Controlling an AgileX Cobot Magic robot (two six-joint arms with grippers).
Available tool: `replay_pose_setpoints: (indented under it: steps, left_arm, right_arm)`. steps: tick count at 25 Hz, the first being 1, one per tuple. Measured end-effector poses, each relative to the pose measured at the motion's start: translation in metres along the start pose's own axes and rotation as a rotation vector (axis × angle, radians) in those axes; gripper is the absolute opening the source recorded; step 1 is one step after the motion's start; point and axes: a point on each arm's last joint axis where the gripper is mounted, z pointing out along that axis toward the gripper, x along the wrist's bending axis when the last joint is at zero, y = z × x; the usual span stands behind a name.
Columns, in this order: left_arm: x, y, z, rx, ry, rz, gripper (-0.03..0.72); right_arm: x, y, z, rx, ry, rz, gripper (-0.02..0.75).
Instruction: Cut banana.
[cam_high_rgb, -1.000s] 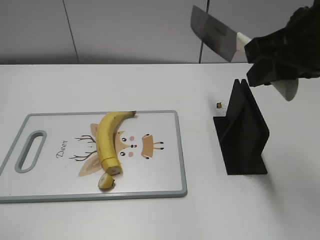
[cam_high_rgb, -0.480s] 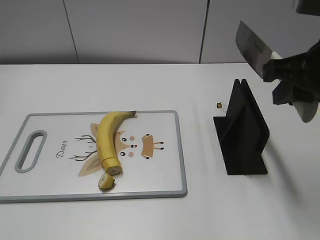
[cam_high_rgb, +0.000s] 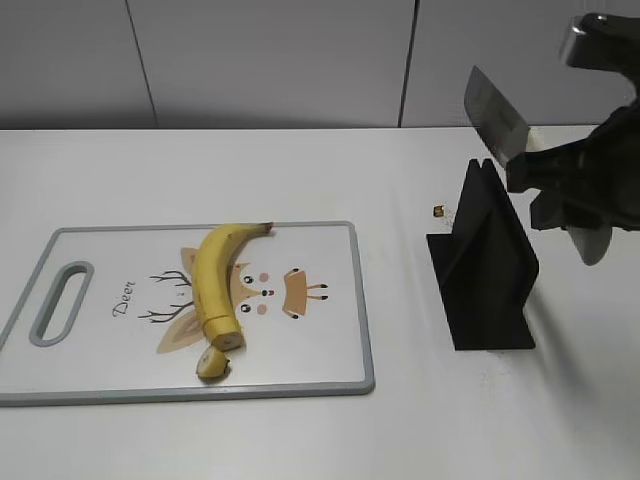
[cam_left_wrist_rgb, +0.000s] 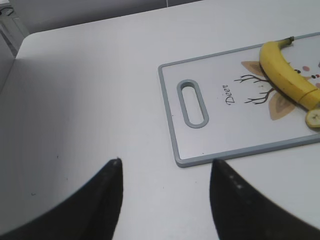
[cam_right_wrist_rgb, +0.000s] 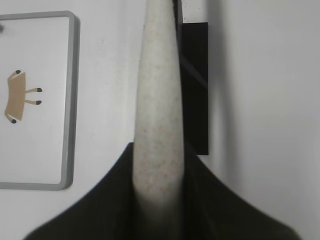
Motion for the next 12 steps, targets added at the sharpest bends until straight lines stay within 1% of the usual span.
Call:
replay_pose_setpoints:
  steps: [4,12]
  left_arm:
    - [0.000,0.001,0.000,-0.006,0.001,0.000,0.541]
    - [0.000,0.001,0.000,-0.006,0.001,0.000,0.533]
  right_arm:
    - [0.000,0.001,0.006,0.001,-0.013,-0.018,0.162]
    - [-0.001,-0.001,0.023,0.046,-0.046,-0.034,0.162]
